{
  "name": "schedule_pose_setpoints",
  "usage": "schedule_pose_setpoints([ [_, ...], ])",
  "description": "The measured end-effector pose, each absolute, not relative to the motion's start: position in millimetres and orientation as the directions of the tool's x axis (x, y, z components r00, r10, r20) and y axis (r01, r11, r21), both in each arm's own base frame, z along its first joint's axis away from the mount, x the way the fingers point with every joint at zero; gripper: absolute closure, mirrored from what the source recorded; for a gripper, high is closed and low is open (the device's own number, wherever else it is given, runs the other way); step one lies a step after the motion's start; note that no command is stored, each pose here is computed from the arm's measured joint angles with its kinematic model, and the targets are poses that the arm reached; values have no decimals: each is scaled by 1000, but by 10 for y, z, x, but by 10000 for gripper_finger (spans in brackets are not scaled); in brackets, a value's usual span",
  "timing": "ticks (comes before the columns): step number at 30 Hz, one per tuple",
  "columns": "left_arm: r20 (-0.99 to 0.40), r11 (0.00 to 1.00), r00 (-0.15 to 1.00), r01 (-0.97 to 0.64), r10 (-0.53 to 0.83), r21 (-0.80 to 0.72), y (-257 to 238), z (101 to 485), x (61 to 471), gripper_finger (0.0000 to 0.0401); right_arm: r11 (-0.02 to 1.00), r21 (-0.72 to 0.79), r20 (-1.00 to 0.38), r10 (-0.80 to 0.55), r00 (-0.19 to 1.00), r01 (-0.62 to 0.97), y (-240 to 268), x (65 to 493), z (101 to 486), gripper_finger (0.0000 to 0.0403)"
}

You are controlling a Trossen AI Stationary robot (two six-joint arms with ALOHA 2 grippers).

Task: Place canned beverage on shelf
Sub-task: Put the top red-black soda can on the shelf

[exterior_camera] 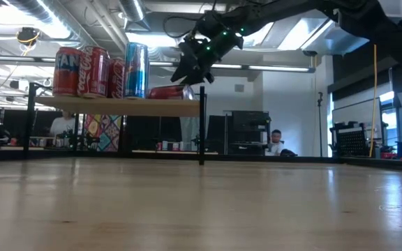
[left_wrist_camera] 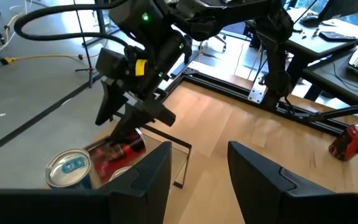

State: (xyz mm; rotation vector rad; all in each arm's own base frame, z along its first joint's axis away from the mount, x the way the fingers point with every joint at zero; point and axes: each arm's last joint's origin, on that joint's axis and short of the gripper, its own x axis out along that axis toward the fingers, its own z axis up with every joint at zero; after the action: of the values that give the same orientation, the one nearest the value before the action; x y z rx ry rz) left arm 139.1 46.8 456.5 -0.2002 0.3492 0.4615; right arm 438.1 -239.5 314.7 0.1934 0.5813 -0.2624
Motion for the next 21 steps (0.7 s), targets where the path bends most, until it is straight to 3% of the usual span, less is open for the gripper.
schedule_pose_setpoints([
  [5, -373, 877, 838, -467, 399, -110, 468, 4565, 1391, 249, 965, 59, -564, -180, 806, 257, -2224, 4472, 3151, 171],
  [12, -373, 877, 838, -467, 399, -109, 468, 4565, 1390, 249, 937, -78, -559, -325, 763, 342, -2147, 4537, 3151, 171],
  [21, -373, 878, 837, -467, 399, -109, 468, 4564, 1391, 249, 952, -18, -569, -262, 779, 307, -2132, 4534, 3139, 160],
])
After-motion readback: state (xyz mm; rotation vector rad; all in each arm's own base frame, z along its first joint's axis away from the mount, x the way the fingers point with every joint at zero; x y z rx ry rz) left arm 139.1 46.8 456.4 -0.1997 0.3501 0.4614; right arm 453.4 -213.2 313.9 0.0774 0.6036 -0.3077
